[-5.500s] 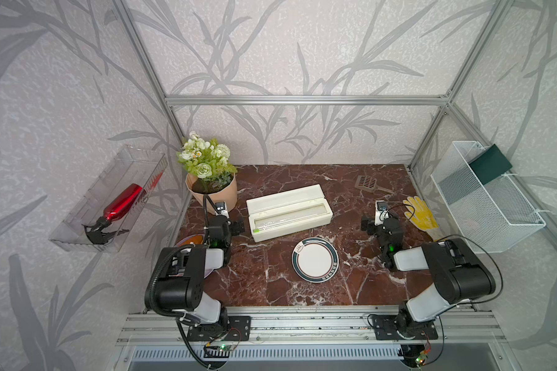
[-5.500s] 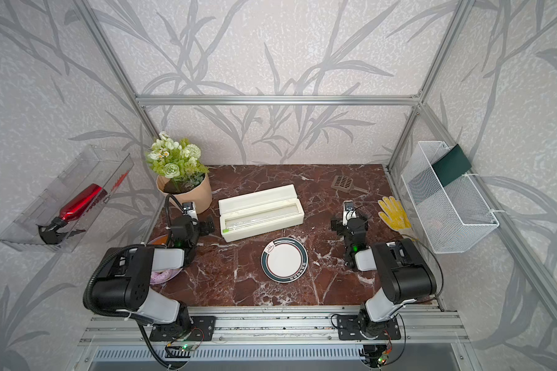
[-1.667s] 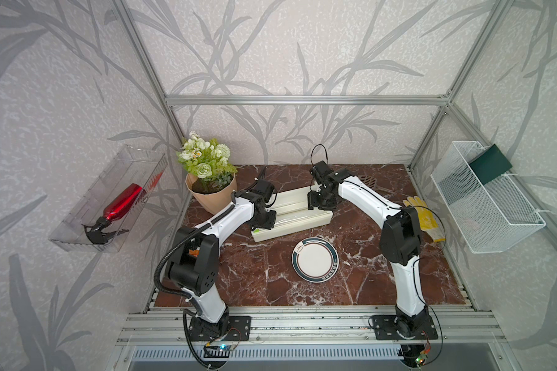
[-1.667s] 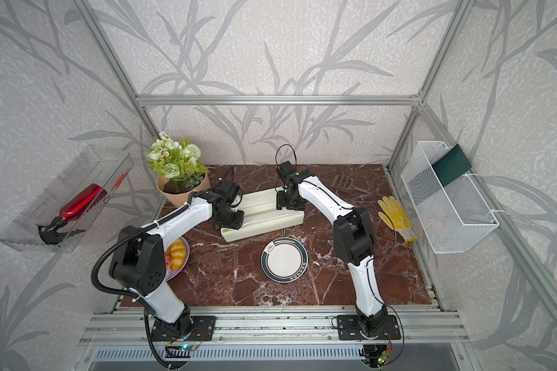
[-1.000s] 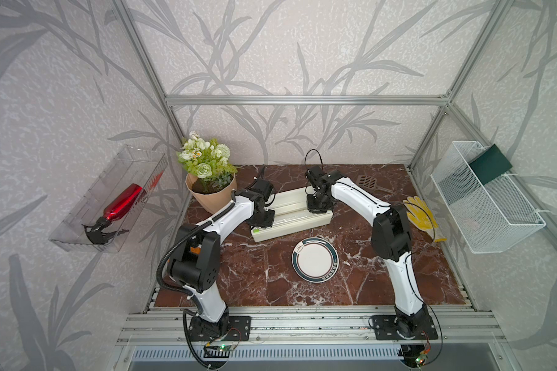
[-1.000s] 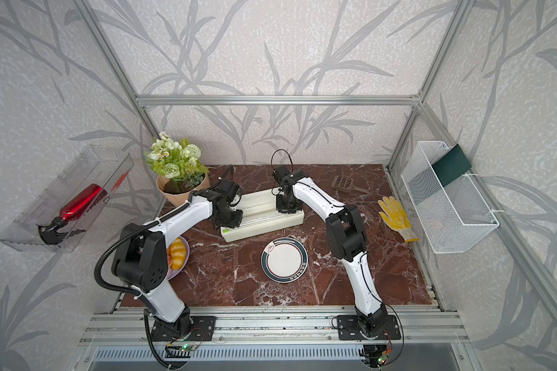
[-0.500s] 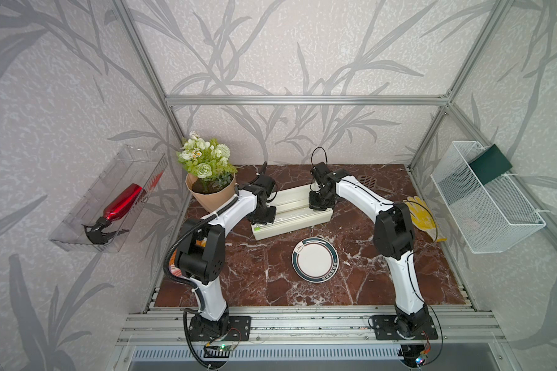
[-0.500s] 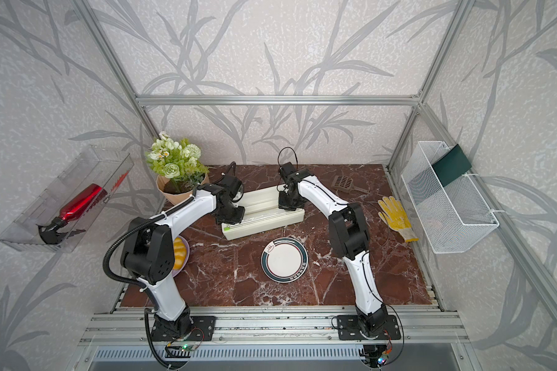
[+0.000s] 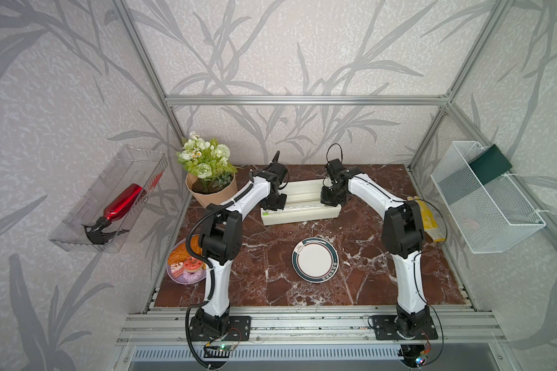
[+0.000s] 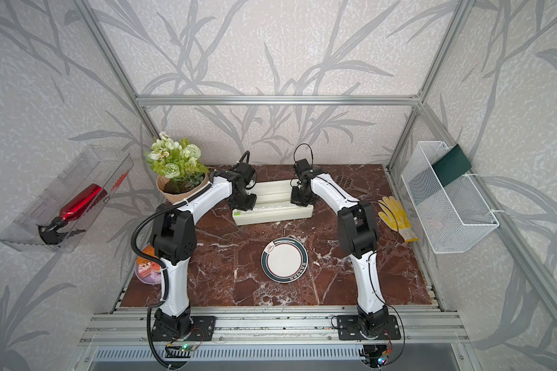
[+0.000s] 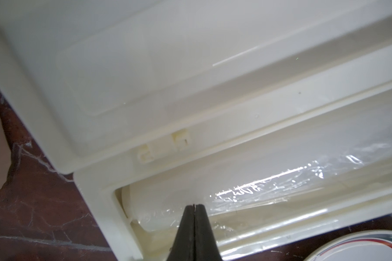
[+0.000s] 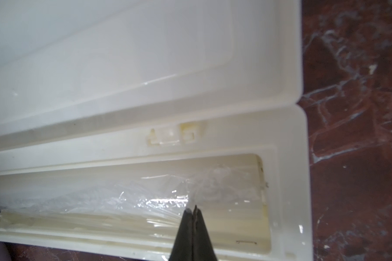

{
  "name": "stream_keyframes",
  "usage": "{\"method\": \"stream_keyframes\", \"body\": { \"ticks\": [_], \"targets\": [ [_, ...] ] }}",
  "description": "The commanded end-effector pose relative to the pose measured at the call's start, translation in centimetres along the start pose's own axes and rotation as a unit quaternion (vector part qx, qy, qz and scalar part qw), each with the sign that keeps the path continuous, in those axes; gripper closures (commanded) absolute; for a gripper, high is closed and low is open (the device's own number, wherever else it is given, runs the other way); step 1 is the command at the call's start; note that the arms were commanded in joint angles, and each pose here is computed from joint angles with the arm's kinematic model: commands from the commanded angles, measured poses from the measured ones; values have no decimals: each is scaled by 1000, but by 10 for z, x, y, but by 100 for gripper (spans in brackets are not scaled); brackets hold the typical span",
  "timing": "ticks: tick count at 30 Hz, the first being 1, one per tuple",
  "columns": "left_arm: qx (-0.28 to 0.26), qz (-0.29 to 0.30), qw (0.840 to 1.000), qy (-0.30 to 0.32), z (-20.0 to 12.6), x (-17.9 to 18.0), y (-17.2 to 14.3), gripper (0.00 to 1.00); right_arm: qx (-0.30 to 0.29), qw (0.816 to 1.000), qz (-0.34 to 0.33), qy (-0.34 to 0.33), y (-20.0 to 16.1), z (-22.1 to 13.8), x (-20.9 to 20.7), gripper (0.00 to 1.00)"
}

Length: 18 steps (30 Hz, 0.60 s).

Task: Wrap the plate with plastic wrap
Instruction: Adjust the plastic wrap cutting box at the center of the board, then pull the plastic wrap from the plastic wrap cutting box.

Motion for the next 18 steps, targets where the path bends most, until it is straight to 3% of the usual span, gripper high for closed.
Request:
{"method": "stream_keyframes", "body": {
  "ticks": [1,18],
  "targets": [
    [21,27,999,-16,5,-21,-3,100,25,999,29,-30,-16,3,-30,100],
    [-61,32,997,-43,-70,-28,7,100,-50,995,46,75,13,-71,-12,100]
  ]
}}
Point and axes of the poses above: each gripper's point midway between its finger pads, its own z axis out along the fingers, its own x axis along the line the jaws close on, y = z × x, the point moved 10 cm from there along -z, back along the fingers, and after that the axes turned 11 degrees about -z, right-handed, at the moved point
